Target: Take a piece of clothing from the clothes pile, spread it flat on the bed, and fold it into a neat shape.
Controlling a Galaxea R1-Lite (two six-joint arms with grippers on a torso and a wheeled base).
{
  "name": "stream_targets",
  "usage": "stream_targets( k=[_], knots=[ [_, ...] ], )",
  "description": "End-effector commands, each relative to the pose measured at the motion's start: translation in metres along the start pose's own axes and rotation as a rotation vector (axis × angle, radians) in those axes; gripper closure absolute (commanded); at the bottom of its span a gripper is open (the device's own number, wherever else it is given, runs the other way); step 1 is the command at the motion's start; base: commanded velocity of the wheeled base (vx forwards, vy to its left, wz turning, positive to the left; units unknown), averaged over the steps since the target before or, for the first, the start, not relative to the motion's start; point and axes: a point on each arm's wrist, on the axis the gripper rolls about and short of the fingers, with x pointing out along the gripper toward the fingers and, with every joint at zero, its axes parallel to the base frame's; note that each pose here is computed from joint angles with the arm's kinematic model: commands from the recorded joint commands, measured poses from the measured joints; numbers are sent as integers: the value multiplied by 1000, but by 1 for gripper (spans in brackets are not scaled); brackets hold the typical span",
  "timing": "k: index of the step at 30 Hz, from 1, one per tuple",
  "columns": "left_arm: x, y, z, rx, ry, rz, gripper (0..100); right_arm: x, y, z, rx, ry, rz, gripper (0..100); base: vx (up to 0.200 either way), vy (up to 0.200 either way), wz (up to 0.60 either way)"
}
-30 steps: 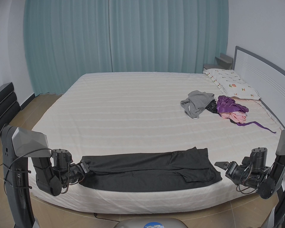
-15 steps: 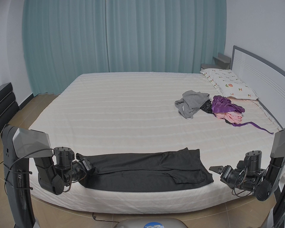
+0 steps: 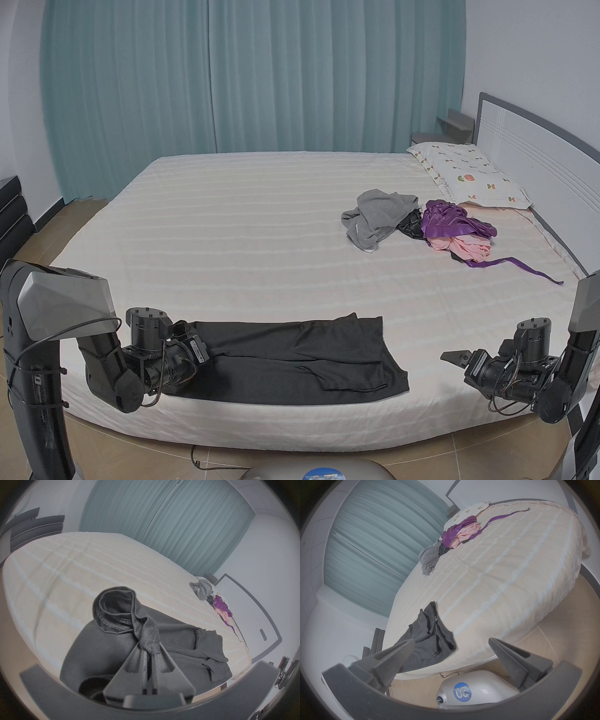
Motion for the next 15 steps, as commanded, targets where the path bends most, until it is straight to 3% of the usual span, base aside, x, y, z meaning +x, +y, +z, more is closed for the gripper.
stream_targets(
  k=[1, 15],
  knots=[
    [-8, -24, 4, 31, -14, -48, 100, 1, -1, -1, -1, 8, -4, 0, 0, -200, 0],
    [2, -62, -9, 93, 11, -45, 100, 2, -2, -3, -3, 19, -10, 0, 0, -200, 0]
  ],
)
